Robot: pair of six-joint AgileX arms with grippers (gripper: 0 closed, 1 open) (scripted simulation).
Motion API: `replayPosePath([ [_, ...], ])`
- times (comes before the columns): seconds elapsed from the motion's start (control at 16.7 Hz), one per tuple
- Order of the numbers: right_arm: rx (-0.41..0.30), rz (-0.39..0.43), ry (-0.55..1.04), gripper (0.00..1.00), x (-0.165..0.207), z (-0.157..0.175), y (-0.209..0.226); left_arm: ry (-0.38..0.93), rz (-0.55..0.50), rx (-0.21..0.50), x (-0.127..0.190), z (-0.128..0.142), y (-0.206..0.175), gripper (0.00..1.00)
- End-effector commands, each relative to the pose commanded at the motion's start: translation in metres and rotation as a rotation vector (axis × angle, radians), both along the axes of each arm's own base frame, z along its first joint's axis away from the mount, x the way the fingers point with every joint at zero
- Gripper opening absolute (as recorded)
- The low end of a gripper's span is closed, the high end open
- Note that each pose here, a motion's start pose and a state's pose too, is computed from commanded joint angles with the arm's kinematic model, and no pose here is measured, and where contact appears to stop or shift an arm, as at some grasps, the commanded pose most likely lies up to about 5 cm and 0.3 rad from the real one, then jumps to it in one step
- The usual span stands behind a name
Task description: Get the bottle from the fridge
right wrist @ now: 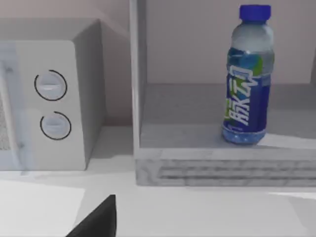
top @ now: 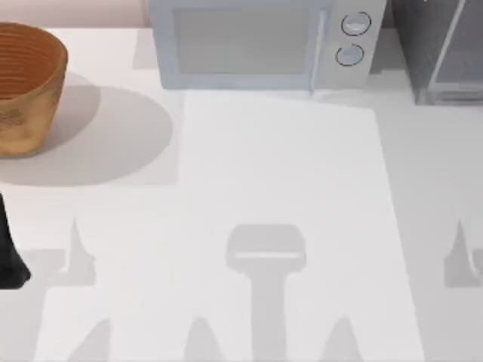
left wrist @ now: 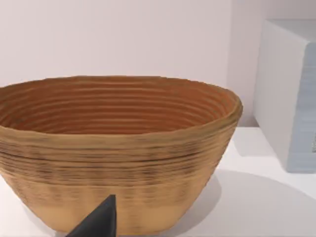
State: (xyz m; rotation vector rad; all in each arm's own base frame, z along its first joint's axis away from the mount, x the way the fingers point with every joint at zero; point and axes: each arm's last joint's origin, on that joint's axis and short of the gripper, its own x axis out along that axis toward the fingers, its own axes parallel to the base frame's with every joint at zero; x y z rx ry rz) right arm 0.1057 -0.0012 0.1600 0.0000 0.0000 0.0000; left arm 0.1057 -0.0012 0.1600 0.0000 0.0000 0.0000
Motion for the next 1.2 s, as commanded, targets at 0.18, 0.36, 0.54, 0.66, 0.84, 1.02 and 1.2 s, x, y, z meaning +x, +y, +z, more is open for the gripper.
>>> replayPosePath([
  [0.18, 0.000, 0.000, -0.001, 1.00, 0.001, 0.001, 0.000, 0.000, 0.000, 0.000, 0.000, 0.000, 0.000, 1.00],
  [0.36, -0.003, -0.002, -0.015, 1.00, 0.006, 0.007, -0.003, 0.000, 0.000, 0.000, 0.000, 0.000, 0.000, 1.00],
  [0.54, -0.008, -0.006, -0.035, 1.00, 0.018, 0.016, -0.010, 0.000, 0.000, 0.000, 0.000, 0.000, 0.000, 1.00],
  [0.66, -0.012, -0.008, -0.035, 1.00, 0.030, 0.019, -0.016, 0.000, 0.000, 0.000, 0.000, 0.000, 0.000, 1.00],
  [0.84, -0.010, -0.009, -0.011, 1.00, 0.053, 0.015, -0.031, 0.000, 0.000, 0.000, 0.000, 0.000, 0.000, 1.00],
  [1.02, 0.001, -0.008, 0.020, 1.00, 0.073, 0.001, -0.048, 0.000, 0.000, 0.000, 0.000, 0.000, 0.000, 1.00],
  [1.2, 0.009, -0.006, 0.031, 1.00, 0.086, -0.015, -0.066, 0.000, 0.000, 0.000, 0.000, 0.000, 0.000, 1.00],
])
